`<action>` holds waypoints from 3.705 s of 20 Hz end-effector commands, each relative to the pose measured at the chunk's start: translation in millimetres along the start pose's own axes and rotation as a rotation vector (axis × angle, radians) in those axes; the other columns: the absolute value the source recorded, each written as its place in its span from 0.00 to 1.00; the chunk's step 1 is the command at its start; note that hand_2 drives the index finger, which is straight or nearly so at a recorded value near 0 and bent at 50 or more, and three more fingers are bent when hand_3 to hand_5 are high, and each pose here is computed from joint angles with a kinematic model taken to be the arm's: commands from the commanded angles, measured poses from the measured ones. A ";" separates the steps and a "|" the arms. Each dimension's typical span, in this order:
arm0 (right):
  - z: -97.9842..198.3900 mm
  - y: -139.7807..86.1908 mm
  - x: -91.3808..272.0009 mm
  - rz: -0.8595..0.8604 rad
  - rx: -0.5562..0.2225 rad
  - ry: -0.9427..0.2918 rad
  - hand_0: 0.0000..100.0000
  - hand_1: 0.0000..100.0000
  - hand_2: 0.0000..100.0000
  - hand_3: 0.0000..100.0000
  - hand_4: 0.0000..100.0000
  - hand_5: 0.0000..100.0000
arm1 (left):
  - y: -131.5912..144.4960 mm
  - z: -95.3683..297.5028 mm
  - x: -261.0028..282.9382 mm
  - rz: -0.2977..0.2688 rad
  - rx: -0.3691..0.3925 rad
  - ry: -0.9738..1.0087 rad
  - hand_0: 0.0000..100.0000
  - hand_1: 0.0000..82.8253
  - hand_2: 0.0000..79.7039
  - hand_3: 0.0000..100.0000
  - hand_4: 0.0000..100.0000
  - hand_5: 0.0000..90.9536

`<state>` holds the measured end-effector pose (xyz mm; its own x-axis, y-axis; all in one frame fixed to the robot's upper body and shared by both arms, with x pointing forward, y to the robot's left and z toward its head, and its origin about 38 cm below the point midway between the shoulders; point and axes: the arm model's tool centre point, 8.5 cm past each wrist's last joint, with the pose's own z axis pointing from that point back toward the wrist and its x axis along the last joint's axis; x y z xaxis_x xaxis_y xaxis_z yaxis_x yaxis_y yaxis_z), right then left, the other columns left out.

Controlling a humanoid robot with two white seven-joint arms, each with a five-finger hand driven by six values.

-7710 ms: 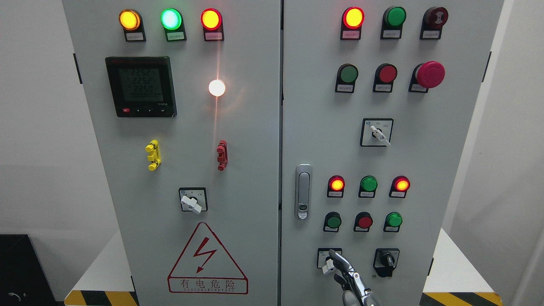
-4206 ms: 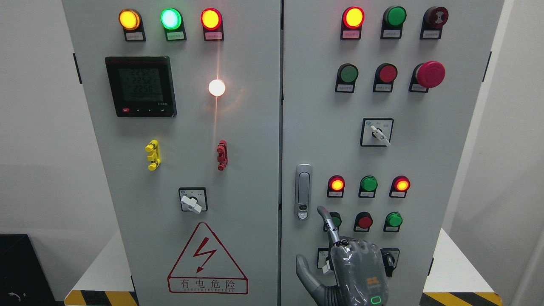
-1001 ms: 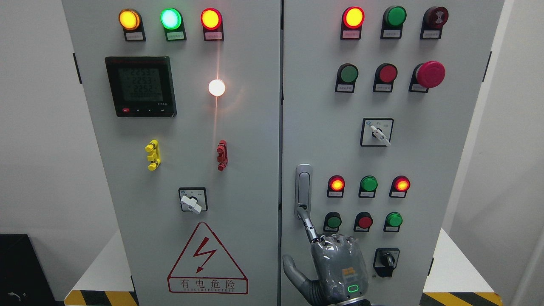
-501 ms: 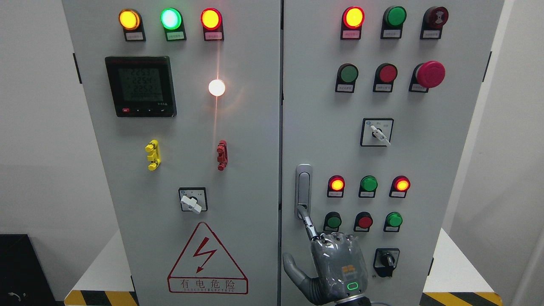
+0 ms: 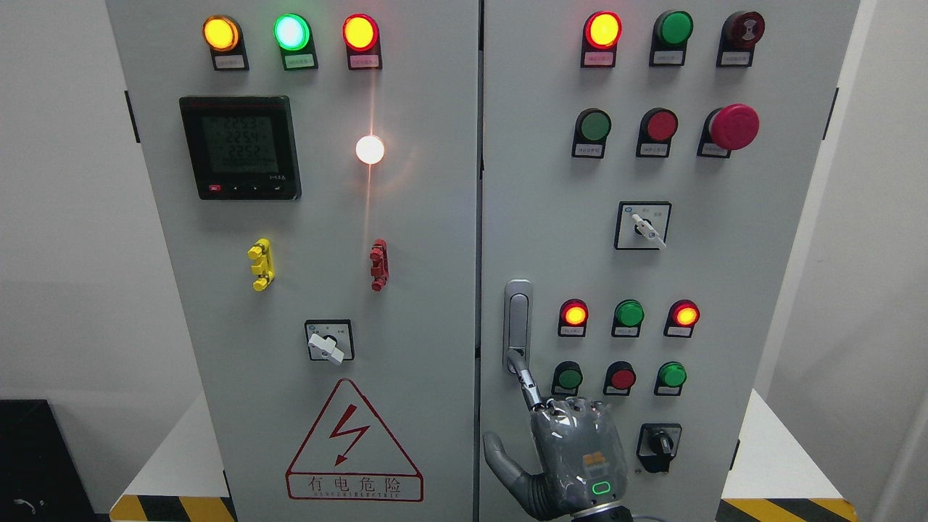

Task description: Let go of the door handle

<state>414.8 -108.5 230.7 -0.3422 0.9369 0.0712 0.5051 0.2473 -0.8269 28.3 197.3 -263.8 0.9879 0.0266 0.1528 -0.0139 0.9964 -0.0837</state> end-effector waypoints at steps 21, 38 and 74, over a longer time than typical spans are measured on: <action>2.0 6.8 -2.5 0.001 0.023 0.009 0.42 0.30 0.00 1.00 1.00 1.00 | -0.2 0.7 -6.3 0.001 0.000 0.010 0.12 0.67 0.00 0.00 0.00 0.00; 3.1 11.3 -4.2 0.002 0.037 0.014 0.42 0.30 0.00 1.00 1.00 1.00 | -0.2 0.7 -6.3 0.001 0.000 0.010 0.12 0.67 0.00 0.00 0.00 0.00; 6.9 18.9 -4.8 -0.001 0.060 0.019 0.42 0.30 0.01 1.00 1.00 1.00 | -0.2 0.7 -6.3 0.001 0.000 0.010 0.12 0.67 0.00 0.00 0.00 0.00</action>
<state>417.3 -110.3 220.0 -0.3314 0.9401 0.0795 0.4785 0.2401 -0.8446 28.2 197.1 -263.8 0.9879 0.0265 0.1526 -0.0138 0.9964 -0.0840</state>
